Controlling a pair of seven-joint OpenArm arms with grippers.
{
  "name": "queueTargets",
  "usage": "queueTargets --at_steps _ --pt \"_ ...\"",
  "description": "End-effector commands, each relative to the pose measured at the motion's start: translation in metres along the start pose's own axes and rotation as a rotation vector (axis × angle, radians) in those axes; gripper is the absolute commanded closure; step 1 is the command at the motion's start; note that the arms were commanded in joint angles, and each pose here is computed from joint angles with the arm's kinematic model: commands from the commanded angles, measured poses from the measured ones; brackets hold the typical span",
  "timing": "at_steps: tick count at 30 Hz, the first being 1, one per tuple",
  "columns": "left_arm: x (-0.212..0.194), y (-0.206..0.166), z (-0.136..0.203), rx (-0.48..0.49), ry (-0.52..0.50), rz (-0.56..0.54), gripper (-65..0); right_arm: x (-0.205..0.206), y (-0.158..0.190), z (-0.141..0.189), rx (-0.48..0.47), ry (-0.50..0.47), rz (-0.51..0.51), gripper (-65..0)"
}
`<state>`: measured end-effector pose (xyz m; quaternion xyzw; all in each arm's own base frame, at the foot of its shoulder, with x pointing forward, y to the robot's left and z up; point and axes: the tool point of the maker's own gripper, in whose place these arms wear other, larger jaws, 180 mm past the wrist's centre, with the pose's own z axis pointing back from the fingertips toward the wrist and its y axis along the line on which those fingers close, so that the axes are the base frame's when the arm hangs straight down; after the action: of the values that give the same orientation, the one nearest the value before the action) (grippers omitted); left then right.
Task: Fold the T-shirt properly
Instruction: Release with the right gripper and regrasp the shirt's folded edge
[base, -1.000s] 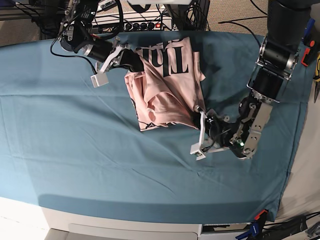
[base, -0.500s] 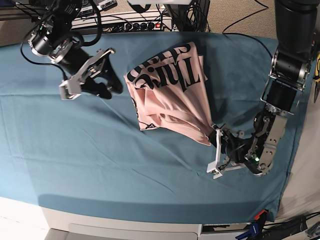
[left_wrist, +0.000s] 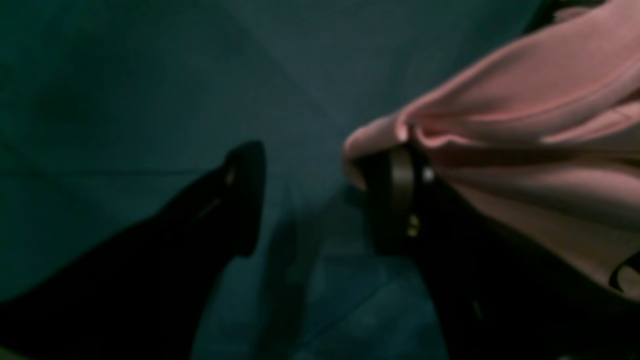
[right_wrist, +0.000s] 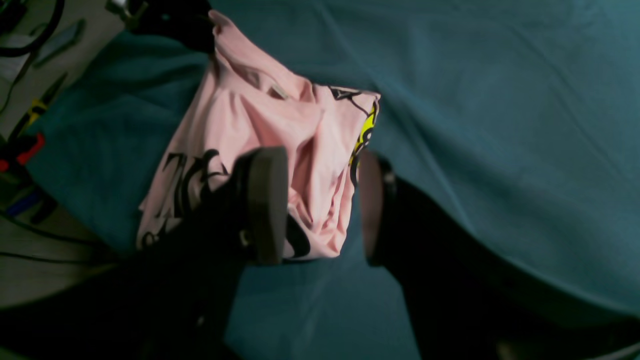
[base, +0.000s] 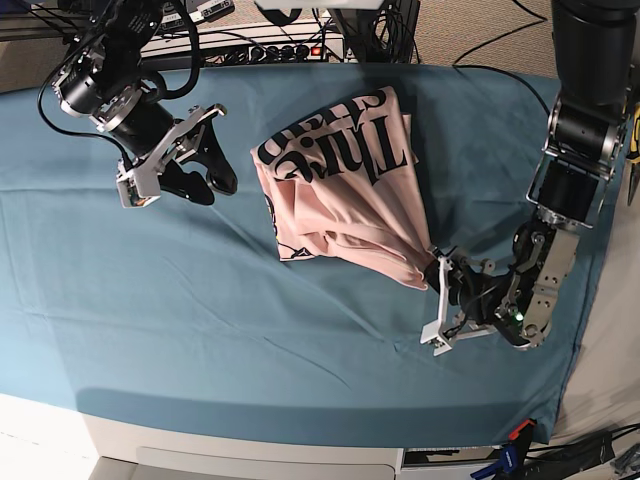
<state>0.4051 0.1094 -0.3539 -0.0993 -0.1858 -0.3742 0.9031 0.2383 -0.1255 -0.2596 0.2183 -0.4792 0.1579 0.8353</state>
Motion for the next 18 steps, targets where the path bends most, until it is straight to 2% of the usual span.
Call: queueTargets --at_steps 1,5,8,12,14,18 --pt "0.020 0.005 0.015 -0.001 -0.057 -0.002 -33.1 0.013 0.004 0.002 0.015 -0.051 0.014 -24.1" --pt "0.025 -0.014 0.016 -0.107 -0.092 0.023 -33.1 0.012 0.004 0.002 0.015 -0.047 0.014 -24.1" --pt "0.030 -0.028 0.019 -0.189 -0.115 0.002 -33.1 0.010 0.004 0.002 0.015 -0.039 0.012 -24.1" --pt "0.035 -0.039 0.024 -0.253 -0.142 -0.017 -33.1 0.008 0.004 0.002 0.014 -0.034 0.010 -24.1" --pt "0.040 -0.040 0.028 -0.263 -0.157 -0.020 -33.1 0.008 0.001 0.002 -0.005 -0.031 0.017 -24.1" --pt "0.056 -0.032 0.040 -0.239 -0.187 -0.062 -33.1 0.006 -0.025 -0.004 -0.121 -0.011 0.052 -24.1"
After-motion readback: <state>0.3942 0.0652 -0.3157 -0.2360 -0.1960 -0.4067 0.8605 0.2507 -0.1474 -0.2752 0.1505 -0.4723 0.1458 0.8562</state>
